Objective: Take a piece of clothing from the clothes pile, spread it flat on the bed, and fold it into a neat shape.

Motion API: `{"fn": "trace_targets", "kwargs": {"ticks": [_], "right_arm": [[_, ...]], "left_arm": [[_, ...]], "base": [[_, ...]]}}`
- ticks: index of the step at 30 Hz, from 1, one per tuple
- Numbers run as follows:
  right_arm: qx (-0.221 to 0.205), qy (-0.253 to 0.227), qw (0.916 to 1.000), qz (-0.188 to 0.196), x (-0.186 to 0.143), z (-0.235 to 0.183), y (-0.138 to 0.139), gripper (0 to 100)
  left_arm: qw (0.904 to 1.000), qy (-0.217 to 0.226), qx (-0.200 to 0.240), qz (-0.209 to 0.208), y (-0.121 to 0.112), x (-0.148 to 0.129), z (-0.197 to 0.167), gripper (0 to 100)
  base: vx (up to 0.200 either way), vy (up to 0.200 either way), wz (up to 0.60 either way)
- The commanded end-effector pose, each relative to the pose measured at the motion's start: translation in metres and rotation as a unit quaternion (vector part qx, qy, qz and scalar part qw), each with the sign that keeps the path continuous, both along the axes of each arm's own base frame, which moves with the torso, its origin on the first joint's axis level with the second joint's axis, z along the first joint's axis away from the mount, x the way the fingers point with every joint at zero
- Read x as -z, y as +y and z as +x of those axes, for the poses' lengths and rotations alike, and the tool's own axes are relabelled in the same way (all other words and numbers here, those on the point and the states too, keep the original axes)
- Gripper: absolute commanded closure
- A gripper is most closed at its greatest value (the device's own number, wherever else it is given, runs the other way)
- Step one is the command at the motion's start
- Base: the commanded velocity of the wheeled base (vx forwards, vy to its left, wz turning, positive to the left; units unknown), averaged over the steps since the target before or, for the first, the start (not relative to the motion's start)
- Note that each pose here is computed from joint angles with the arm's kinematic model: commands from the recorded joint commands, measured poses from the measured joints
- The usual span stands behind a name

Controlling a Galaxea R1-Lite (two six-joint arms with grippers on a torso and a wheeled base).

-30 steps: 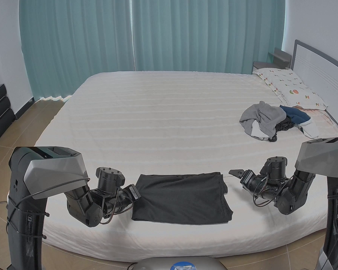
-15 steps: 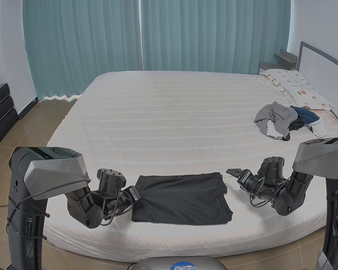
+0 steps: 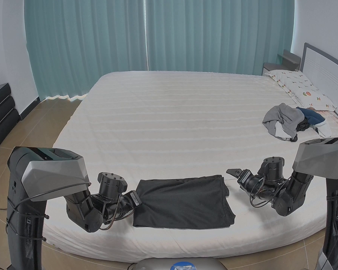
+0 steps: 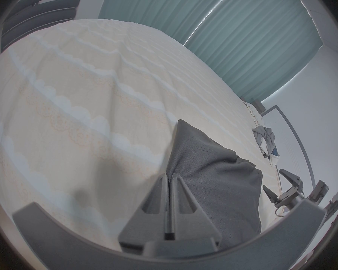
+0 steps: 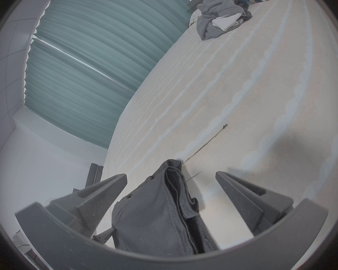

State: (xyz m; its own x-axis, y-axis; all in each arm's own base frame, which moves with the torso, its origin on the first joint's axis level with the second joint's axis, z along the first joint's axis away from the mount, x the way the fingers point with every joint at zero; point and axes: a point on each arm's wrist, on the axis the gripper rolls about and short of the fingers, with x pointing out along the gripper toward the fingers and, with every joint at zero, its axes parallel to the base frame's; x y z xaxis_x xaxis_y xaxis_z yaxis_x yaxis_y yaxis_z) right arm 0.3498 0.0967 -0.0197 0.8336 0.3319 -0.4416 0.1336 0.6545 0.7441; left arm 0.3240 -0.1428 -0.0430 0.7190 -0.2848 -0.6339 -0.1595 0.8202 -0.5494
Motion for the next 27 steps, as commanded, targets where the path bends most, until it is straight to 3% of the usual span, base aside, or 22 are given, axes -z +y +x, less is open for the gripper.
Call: {"fn": "trace_targets", "kwargs": {"ticks": [1,27], "right_arm": [[-0.003,0.001,1.0000,0.000,0.000,-0.001,0.002,0],[-0.003,-0.003,1.0000,0.001,-0.001,-0.002,0.001,0]], "left_arm": [[1.0000,0.002,0.006,0.001,-0.003,-0.002,-0.005,100],[0.9994,0.028,-0.017,0.013,-0.004,-0.015,-0.012,100]], "base": [[0.000,0.000,0.00],[0.000,0.000,0.00]]}}
